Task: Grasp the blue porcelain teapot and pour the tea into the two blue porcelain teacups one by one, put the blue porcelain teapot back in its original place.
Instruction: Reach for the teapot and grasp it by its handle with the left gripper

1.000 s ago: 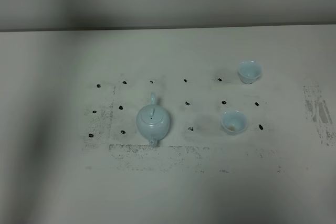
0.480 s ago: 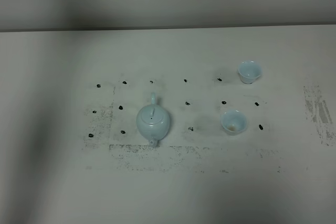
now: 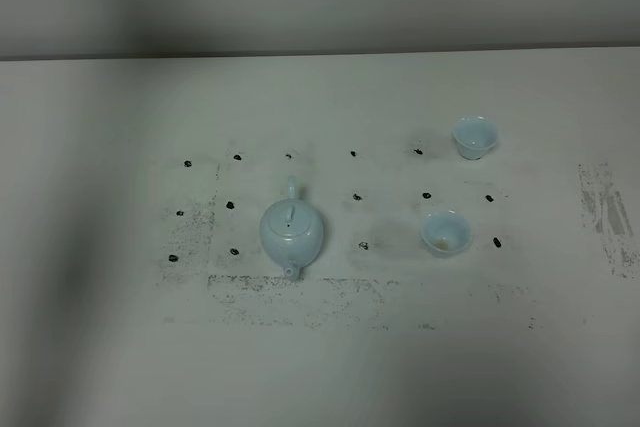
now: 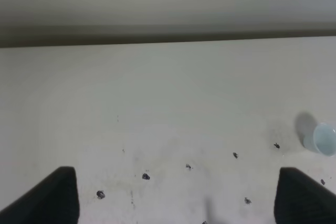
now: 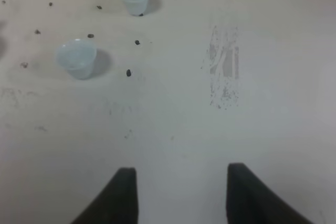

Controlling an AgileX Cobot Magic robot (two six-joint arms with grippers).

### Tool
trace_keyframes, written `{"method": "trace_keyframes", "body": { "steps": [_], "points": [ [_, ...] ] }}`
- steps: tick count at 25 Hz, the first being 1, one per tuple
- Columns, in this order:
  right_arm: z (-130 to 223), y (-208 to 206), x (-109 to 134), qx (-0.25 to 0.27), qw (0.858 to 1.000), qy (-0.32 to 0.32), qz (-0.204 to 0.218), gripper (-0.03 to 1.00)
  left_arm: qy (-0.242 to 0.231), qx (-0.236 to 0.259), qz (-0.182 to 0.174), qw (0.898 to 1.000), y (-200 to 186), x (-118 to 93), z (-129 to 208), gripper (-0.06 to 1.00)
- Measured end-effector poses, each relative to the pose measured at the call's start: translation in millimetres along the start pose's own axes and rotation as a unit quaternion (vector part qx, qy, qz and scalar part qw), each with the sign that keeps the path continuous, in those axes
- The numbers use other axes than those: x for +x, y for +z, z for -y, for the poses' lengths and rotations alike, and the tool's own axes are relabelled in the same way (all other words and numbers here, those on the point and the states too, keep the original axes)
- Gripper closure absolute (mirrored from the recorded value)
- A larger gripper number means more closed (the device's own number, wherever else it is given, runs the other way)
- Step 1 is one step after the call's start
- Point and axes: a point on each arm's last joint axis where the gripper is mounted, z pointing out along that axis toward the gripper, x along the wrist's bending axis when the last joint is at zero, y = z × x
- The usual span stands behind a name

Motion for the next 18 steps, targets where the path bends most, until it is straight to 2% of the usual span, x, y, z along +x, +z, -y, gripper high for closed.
{"method": "trace_keyframes", "body": {
  "steps": [18],
  "points": [
    [-0.1, -0.1, 2.4, 0.000, 1.000, 0.008, -0.011, 0.56, 0.008, 0.000, 0.000, 1.000, 0.0, 0.0, 0.0, 0.19]
  ]
}}
